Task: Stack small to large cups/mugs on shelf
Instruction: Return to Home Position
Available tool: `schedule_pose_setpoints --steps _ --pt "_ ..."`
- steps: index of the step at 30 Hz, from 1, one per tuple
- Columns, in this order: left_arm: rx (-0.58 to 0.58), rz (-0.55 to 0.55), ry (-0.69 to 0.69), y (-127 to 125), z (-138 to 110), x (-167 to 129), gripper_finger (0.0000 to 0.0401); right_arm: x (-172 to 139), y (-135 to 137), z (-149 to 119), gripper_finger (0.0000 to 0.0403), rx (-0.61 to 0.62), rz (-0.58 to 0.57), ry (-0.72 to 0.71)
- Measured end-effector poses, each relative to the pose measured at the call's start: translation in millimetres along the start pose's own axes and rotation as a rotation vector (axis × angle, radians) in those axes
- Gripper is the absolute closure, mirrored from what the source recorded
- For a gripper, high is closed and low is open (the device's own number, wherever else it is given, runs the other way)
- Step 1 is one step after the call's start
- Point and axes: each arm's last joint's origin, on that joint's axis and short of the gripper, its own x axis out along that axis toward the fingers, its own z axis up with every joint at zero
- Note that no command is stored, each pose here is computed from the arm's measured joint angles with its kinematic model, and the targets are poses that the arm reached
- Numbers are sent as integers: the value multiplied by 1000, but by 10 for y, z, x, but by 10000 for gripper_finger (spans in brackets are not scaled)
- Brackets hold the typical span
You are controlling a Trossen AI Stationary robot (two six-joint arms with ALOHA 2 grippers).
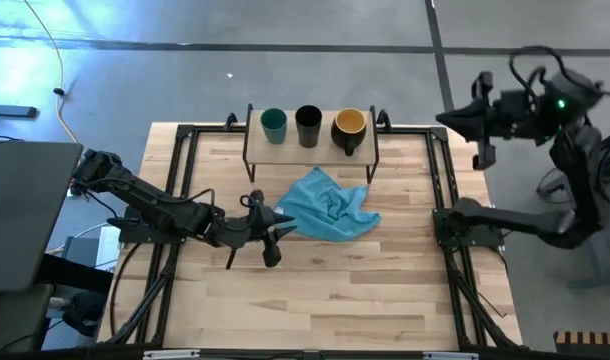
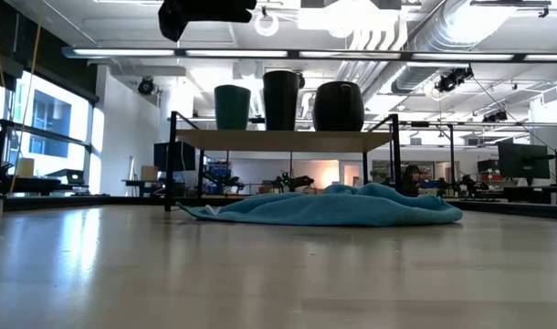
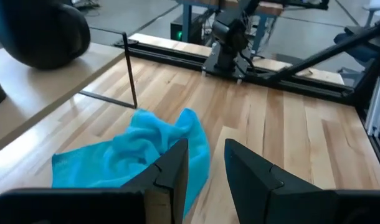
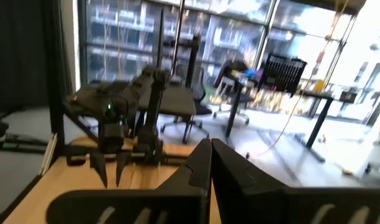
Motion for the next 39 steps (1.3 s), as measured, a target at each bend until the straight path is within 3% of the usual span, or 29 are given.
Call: schedule_pose_setpoints --steps 13,22,34,39 --pt "-84 152 -152 49 152 -58 307 -200 202 -441 403 72 -169 -167" --pt "-85 227 -338 95 430 -204 307 -208 200 -693 403 243 -336 -240" --pt "-215 653 -409 210 473 -284 307 -357 378 -1113 403 332 -393 -329" --pt "-246 691 -423 261 522 -364 307 -447 460 -1228 403 335 -420 -362"
